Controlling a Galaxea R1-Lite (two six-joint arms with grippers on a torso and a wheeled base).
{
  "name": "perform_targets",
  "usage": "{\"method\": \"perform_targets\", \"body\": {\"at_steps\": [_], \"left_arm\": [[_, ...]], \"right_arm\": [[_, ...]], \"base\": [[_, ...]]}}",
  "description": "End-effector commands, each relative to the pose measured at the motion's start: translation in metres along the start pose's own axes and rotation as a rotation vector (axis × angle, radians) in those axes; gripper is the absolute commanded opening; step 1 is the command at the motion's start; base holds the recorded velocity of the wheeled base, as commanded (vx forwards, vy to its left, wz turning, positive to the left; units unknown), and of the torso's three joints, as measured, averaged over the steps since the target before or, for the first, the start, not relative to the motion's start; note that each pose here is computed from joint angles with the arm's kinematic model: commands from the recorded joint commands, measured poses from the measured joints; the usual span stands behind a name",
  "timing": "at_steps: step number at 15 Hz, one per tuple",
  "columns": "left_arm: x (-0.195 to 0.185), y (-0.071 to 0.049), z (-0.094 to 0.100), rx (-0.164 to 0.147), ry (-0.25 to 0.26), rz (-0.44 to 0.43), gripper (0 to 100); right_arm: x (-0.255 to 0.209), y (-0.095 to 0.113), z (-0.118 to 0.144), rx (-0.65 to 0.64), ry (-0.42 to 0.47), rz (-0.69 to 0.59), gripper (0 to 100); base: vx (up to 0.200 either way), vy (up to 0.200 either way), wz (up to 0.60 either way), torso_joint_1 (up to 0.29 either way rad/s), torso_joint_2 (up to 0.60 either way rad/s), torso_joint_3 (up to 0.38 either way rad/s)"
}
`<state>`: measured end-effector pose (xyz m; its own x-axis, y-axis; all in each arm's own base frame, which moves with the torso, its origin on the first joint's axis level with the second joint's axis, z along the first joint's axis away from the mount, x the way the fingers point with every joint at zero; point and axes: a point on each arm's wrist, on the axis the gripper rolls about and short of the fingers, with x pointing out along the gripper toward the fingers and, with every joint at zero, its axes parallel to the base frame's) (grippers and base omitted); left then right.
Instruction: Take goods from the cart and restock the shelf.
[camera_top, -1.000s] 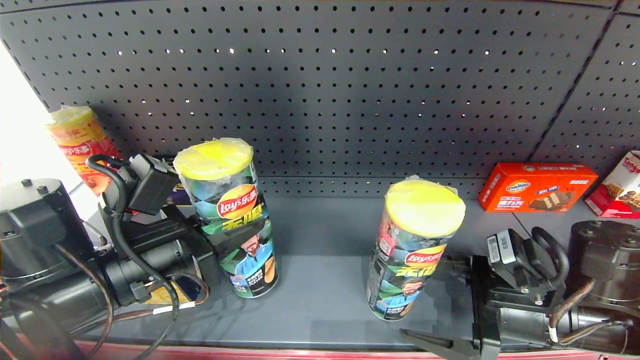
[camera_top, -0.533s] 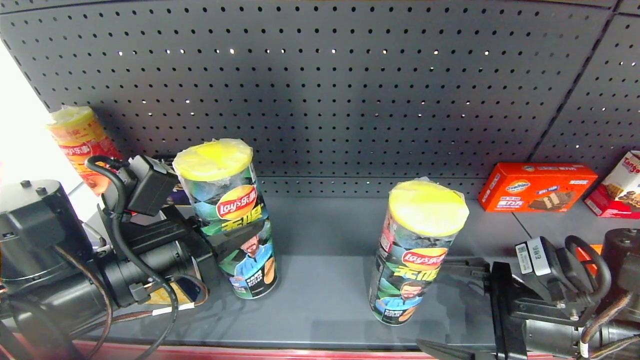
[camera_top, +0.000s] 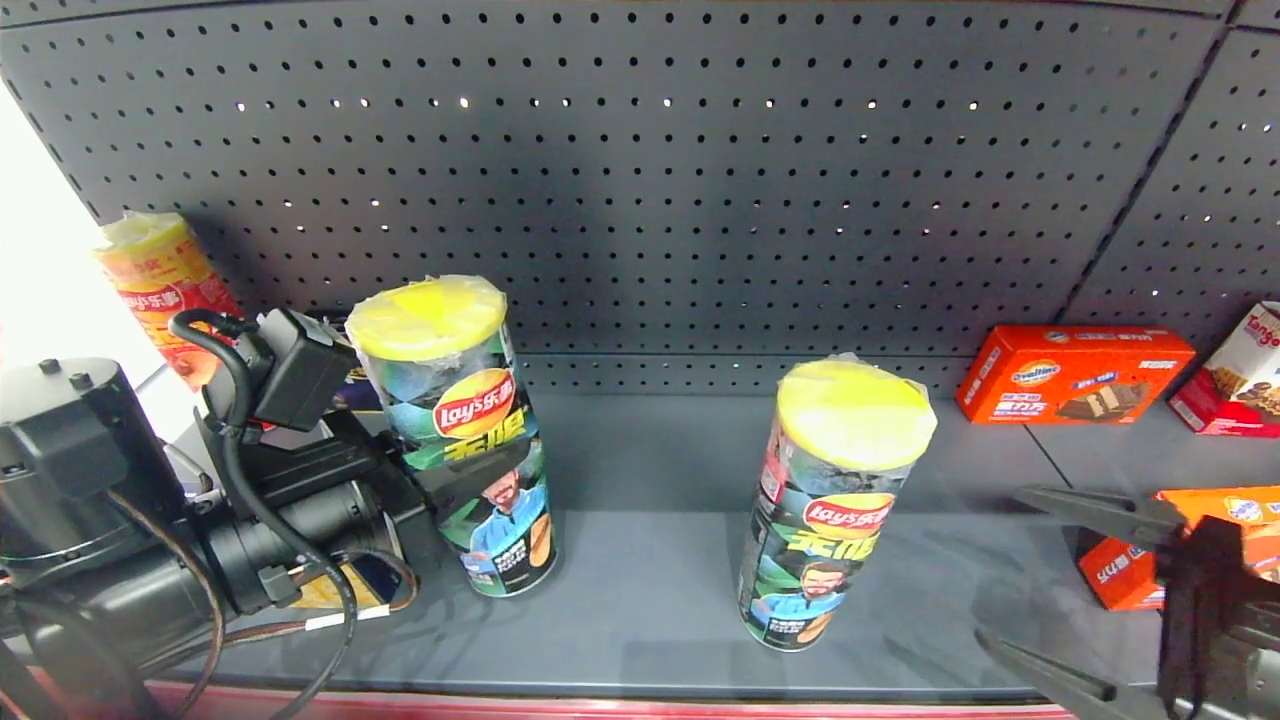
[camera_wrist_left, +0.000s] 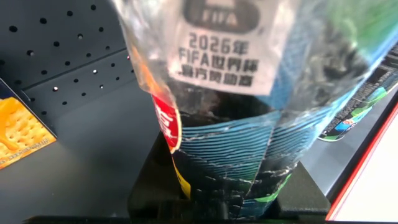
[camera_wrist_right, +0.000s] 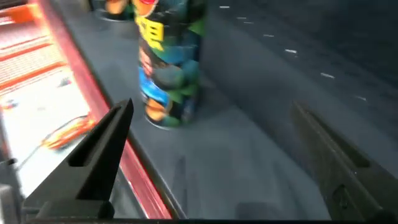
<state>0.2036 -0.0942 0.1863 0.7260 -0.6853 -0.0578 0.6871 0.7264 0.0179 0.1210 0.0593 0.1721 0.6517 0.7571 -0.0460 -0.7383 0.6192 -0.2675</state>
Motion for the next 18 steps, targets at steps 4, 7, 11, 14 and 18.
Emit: {"method": "perform_targets", "body": {"at_steps": [4, 7, 11, 14, 18], "left_arm": [[0.0, -0.003, 0.0, 0.005, -0.002, -0.014, 0], [0.0, -0.003, 0.001, 0.008, -0.004, -0.014, 0], [0.002, -0.007, 0.003, 0.013, -0.013, -0.035, 0], [0.002, -0.008, 0.004, 0.013, -0.014, -0.04, 0], [-0.002, -0.01, 0.005, 0.016, -0.021, -0.039, 0]], "right_arm": [[-0.1, 0.046, 0.001, -0.001, -0.02, -0.342, 100], [-0.132, 0.07, -0.021, 0.06, 0.001, -0.52, 100], [-0.143, 0.081, -0.039, 0.168, -0.001, -0.653, 100], [-0.133, 0.084, -0.073, 0.205, 0.076, -0.638, 100], [-0.133, 0.085, -0.075, 0.256, 0.079, -0.638, 100]], "base": [[0.0, 0.0, 0.0, 0.0, 0.0, 0.0], [0.0, 0.0, 0.0, 0.0, 0.0, 0.0], [0.0, 0.0, 0.0, 0.0, 0.0, 0.0], [0.0, 0.0, 0.0, 0.0, 0.0, 0.0], [0.0, 0.0, 0.0, 0.0, 0.0, 0.0]]}}
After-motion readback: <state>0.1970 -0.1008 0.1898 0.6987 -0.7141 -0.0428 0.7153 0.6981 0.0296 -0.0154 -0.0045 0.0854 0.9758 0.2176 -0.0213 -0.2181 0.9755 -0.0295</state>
